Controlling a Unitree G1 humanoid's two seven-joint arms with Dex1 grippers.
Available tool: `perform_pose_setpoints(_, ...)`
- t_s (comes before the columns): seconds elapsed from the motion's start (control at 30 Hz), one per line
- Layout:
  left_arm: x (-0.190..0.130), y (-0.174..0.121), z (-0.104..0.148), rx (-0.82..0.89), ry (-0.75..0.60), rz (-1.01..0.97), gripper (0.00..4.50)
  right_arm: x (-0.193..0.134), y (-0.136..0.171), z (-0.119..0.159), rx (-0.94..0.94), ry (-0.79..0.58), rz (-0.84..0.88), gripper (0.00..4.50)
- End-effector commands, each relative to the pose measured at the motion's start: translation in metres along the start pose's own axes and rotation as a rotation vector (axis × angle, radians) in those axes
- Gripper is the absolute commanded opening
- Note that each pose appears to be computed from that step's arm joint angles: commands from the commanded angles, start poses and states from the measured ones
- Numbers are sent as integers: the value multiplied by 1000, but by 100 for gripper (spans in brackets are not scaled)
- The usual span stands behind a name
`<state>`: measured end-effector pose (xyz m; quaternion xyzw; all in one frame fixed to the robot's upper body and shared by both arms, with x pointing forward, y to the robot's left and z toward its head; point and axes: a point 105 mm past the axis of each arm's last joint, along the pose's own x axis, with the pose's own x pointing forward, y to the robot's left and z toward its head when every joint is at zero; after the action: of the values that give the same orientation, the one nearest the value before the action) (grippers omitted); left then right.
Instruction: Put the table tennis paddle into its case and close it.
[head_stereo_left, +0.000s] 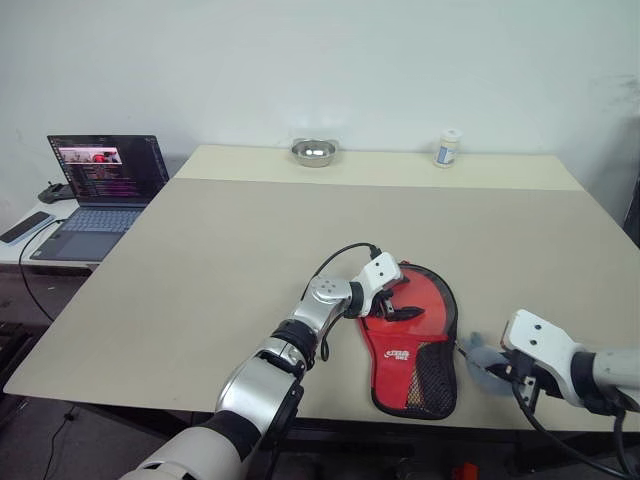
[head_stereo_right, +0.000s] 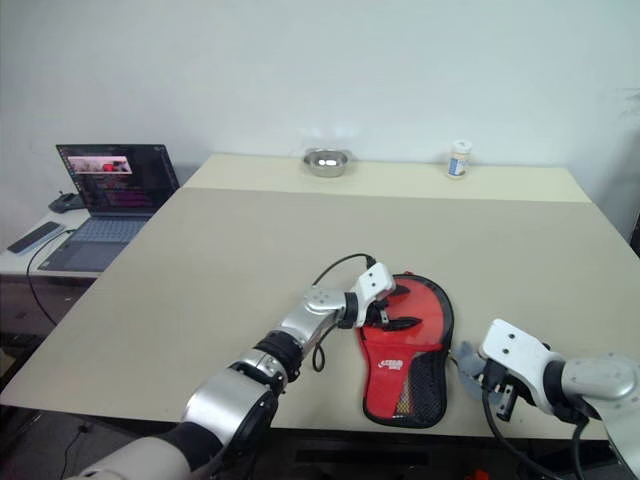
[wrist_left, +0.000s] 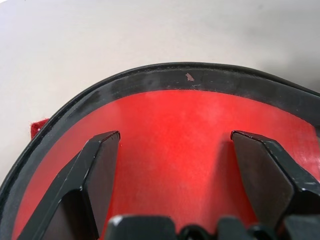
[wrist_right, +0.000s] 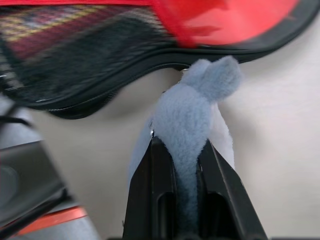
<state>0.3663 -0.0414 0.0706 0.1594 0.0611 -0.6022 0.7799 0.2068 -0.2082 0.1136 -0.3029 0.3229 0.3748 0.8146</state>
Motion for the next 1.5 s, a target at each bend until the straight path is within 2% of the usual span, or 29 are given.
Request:
perform_pose_setpoints(0.03, -1, -18, -44, -60, 146, -33, 387, -10, 17, 4, -19, 3, 90, 4)
perform_pose_setpoints(0.2, 0, -20, -47, -62, 157, -29, 387, -18, 32, 2, -3, 10, 148, 4)
perform_pose_setpoints(0.33, 0, -21, -50, -65, 169, -22, 387, -11, 37, -3, -2, 22, 145, 4)
perform_pose_setpoints(0.5, 1, -21, -51, -69, 174, -12, 387, -13, 64, -4, 24, 18, 250, 4)
perform_pose_setpoints(0.93, 2, -20, -52, -69, 179, 0, 387, -26, 82, -3, 36, 15, 364, 3)
perform_pose_setpoints(1.23, 2, -18, -50, -63, 177, 5, 387, -21, 78, -8, 59, 26, 336, 3)
perform_pose_setpoints(1.5, 4, -17, -46, -59, 167, 9, 387, -24, 75, -7, 83, 7, 344, 272)
